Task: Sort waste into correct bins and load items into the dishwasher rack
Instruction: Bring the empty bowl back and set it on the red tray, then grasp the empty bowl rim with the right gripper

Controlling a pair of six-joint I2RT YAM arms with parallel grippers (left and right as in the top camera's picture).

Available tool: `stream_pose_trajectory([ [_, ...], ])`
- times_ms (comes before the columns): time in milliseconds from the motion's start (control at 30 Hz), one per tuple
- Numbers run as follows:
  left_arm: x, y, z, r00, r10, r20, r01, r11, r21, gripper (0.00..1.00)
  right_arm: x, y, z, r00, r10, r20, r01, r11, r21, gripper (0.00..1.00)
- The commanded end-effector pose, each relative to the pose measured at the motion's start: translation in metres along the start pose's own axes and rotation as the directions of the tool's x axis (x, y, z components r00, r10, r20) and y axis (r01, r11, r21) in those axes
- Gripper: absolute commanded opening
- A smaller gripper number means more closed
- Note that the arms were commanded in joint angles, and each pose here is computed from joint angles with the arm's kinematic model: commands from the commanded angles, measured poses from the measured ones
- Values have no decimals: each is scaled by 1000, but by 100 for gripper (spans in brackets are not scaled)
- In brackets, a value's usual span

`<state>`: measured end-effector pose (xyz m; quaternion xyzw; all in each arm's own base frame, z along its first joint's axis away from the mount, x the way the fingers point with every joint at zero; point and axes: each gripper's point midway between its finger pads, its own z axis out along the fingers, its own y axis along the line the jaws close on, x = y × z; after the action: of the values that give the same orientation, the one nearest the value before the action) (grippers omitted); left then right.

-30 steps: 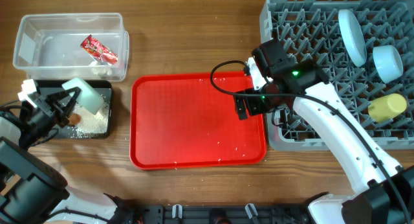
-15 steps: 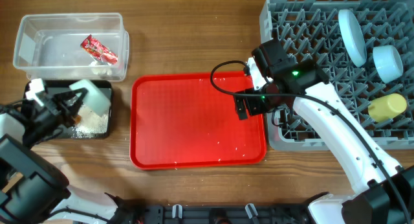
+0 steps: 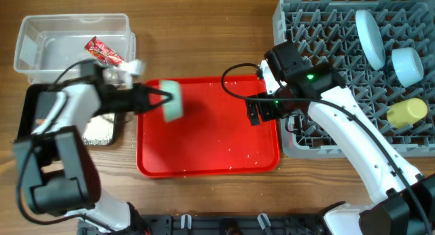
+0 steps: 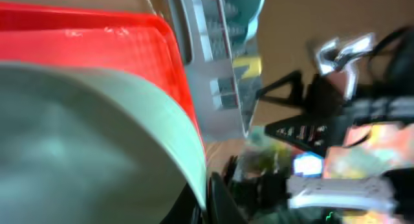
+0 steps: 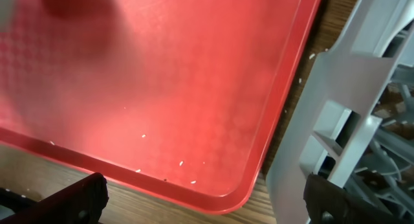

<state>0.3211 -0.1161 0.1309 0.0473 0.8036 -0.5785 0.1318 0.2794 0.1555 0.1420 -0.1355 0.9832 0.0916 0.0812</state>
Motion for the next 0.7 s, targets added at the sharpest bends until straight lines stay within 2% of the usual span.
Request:
stream_pose_trajectory([
  [0, 4, 11, 47, 995, -28, -96, 9, 981, -195, 4, 3, -4, 3, 998, 66, -9, -65, 998, 18, 99],
  [100, -2, 23, 78, 996, -3, -94, -30, 938, -344, 4, 3, -7, 3, 993, 118, -4, -118, 993, 30, 99],
  [200, -1, 33, 109, 996, 39, -82, -75, 857, -510, 4, 1, -17, 2, 979, 205, 21, -206, 974, 90, 99],
  [333, 11, 33, 132, 992, 83, -100, -127, 782, -610, 4, 0, -24, 1, 966, 256, 42, -259, 958, 125, 99],
  [367, 16, 30, 138, 988, 98, -116, -148, 779, -609, 7, 0, -25, 1, 966, 257, 43, -260, 957, 128, 100],
  [400, 20, 26, 145, 985, 110, -133, -169, 783, -598, 23, 0, -25, 1, 965, 257, 45, -260, 956, 131, 99],
  [433, 23, 23, 149, 983, 118, -144, -181, 786, -592, 34, 0, -26, 1, 965, 257, 47, -261, 956, 135, 100],
  [533, 22, 19, 148, 982, 126, -140, -185, 787, -589, 49, -1, -28, 1, 964, 260, 57, -266, 953, 145, 100],
  [667, 3, 9, 109, 991, 117, -64, -132, 778, -614, 53, -16, -22, 1, 982, 166, 94, -176, 978, 109, 100],
])
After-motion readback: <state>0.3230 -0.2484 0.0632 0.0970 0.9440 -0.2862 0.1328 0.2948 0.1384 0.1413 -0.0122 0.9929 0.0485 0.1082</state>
